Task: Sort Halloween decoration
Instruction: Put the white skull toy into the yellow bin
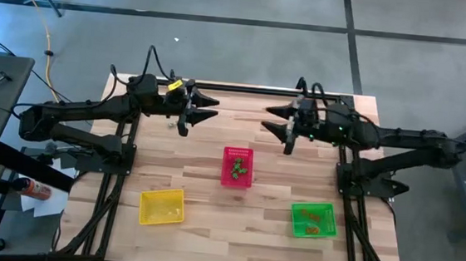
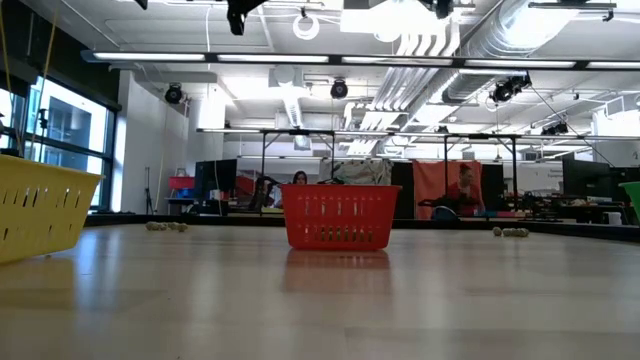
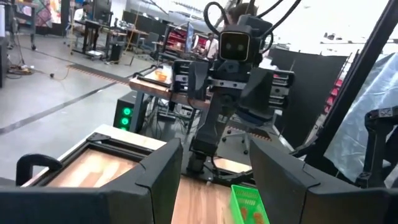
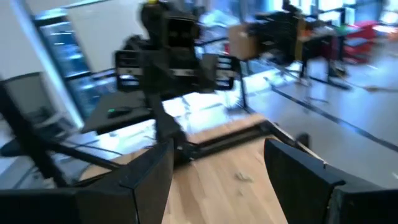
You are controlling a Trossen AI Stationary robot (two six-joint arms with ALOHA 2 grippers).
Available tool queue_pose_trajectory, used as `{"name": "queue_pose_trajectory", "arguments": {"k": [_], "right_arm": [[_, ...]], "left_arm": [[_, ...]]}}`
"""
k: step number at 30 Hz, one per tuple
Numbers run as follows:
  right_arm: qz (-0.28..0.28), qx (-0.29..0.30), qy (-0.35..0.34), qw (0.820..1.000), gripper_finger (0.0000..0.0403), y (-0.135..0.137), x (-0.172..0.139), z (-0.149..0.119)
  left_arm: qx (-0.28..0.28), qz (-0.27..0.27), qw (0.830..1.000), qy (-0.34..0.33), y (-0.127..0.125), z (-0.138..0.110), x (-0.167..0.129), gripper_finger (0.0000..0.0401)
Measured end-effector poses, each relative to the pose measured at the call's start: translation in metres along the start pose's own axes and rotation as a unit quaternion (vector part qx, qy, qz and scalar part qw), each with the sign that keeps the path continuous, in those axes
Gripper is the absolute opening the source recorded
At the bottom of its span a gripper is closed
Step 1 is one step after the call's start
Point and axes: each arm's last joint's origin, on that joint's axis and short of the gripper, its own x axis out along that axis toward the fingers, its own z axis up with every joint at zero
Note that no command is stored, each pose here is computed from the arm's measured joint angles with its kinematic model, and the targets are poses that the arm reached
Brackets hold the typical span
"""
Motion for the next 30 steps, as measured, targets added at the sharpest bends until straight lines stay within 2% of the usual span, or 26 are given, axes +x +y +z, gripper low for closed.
{"name": "queue_pose_trajectory", "arguments": {"k": [4,9,12,14,16,18,20,22,24,26,30], "right_arm": [[0.042,-0.02,0.005,0.999,0.0244,-0.004,0.009,-0.002],[0.04,-0.03,0.006,0.999,0.0244,-0.008,0.011,-0.003],[0.037,-0.03,0.006,0.999,0.0244,-0.009,0.012,-0.002],[0.033,-0.03,0.005,0.999,0.0244,-0.011,0.012,-0.002],[0.028,-0.03,0.007,0.999,0.0244,-0.013,0.012,-0.002],[0.021,-0.029,0.008,0.999,0.0244,-0.016,0.012,-0.002],[0.013,-0.028,0.007,1.0,0.0244,-0.02,0.012,-0.001],[-0.003,-0.023,0.004,1.0,0.0244,-0.023,0.012,0.0],[-0.014,-0.013,0.003,1.0,0.0244,-0.027,0.013,0.0],[-0.02,-0.005,0.003,1.0,0.0244,-0.03,0.013,0.001],[-0.025,0.007,0.002,1.0,0.0244,-0.031,0.013,0.001]], "left_arm": [[0.014,-0.001,1.0,-0.002,0.0,0.0,0.0,0.0177],[0.04,0.0,0.999,-0.002,0.0,0.0,0.0,0.0177],[0.04,0.0,0.999,-0.002,0.0,0.001,0.0,0.0177],[0.02,0.002,1.0,0.003,0.001,0.0,0.0,0.0177],[-0.018,0.017,0.999,0.044,0.002,-0.001,-0.001,0.0177],[-0.026,0.049,0.992,0.113,0.005,0.001,-0.003,0.0177],[-0.011,0.109,0.975,0.195,0.011,0.004,-0.007,0.0177],[-0.003,0.188,0.941,0.281,0.022,0.003,-0.013,0.0177],[0.0,0.238,0.902,0.361,0.035,-0.004,-0.018,0.0177],[0.021,0.248,0.863,0.44,0.047,-0.017,-0.025,0.0177],[0.107,0.187,0.808,0.549,0.065,-0.048,-0.027,0.0177]]}}
